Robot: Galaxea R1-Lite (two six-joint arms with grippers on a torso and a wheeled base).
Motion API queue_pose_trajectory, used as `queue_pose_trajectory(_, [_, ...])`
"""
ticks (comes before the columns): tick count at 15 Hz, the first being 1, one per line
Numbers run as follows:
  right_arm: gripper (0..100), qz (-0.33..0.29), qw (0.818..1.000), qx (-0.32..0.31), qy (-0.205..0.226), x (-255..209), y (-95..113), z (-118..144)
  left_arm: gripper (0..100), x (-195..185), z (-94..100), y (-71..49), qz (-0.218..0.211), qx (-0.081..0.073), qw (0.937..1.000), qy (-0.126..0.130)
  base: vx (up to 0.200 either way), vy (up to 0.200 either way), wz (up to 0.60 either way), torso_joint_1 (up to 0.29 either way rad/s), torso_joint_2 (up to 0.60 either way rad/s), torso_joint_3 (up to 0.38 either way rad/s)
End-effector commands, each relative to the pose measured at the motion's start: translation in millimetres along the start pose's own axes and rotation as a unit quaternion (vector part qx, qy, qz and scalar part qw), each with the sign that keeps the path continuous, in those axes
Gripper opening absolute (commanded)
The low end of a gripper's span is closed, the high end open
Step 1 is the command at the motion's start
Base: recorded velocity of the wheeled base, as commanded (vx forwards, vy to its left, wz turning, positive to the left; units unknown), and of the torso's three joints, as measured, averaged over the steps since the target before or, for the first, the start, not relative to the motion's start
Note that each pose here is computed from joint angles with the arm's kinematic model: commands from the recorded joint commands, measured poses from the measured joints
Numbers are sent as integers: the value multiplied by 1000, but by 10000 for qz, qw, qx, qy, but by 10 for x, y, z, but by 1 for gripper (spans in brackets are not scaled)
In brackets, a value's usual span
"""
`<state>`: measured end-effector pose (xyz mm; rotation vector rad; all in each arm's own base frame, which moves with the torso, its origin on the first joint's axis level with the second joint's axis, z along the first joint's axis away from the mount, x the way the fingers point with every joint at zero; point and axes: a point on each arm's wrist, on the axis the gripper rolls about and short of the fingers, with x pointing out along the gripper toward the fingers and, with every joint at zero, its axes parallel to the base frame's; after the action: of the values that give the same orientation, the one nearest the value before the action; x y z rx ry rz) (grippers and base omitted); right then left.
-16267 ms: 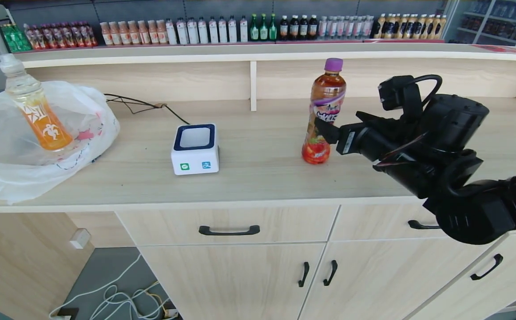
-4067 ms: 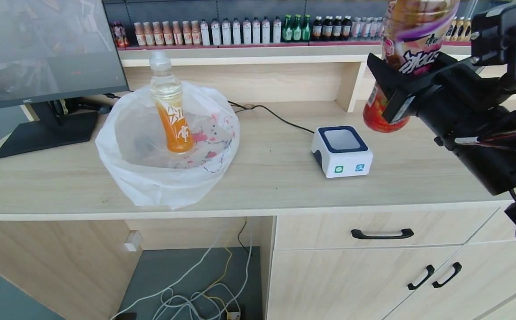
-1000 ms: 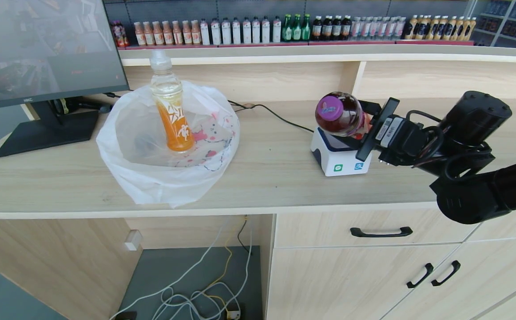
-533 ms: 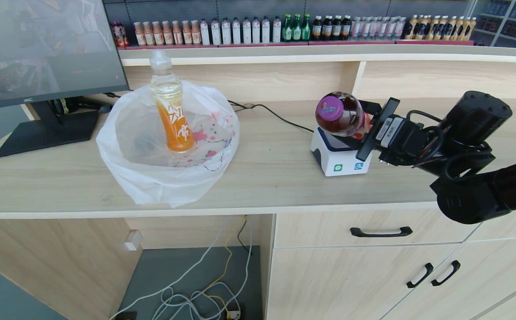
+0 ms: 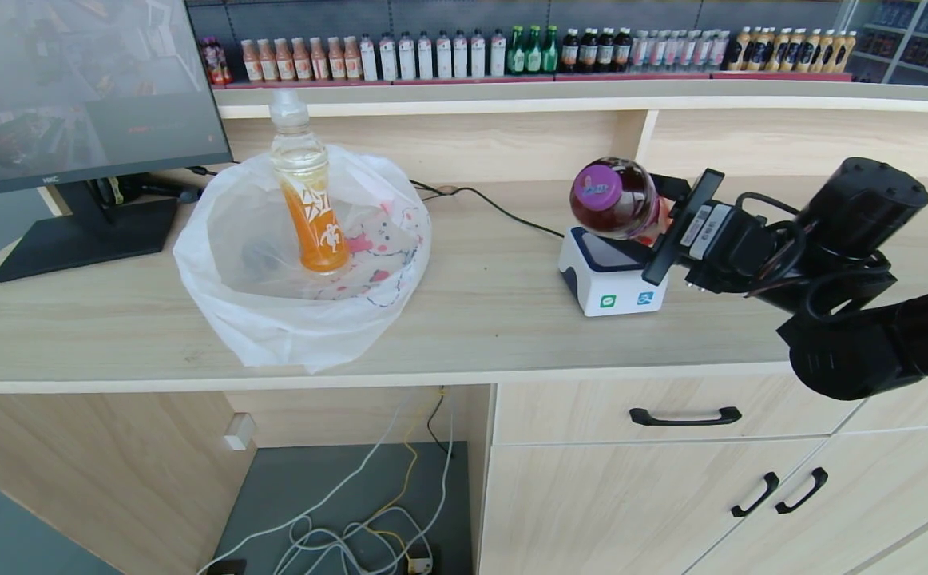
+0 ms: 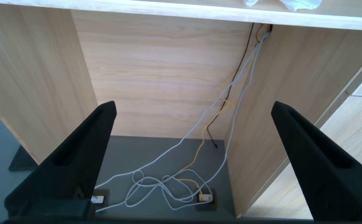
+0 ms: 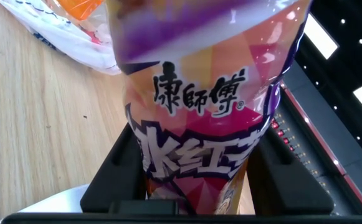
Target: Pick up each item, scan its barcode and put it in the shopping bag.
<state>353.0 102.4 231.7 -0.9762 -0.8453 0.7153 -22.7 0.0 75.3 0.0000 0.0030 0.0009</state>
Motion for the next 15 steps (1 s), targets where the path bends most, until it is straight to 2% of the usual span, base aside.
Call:
queue_pose_trajectory(1, [0, -23, 10000, -8, -47, -5, -31, 57, 100, 0, 0, 0, -4, 0, 10000, 0, 0, 0, 0, 0, 0, 0])
queue_pose_trajectory(3, [0, -42, 9998, 94, -156, 30, -52, 133, 100, 0, 0, 0, -4, 0, 10000, 0, 0, 0, 0, 0, 0, 0])
queue_pose_trajectory(9, [0, -549, 9955, 753, -185, -62, -394, 453, 100, 0, 0, 0, 3, -15, 10000, 0, 0, 0, 0, 0, 0, 0])
queue_pose_trajectory(13, [0, -1235, 9762, 1779, 64, -166, -566, 622, 100, 0, 0, 0, 3, -15, 10000, 0, 0, 0, 0, 0, 0, 0])
queue_pose_trajectory(15, [0, -1436, 9672, 2093, 137, -192, -560, 625, 100, 0, 0, 0, 3, -15, 10000, 0, 0, 0, 0, 0, 0, 0])
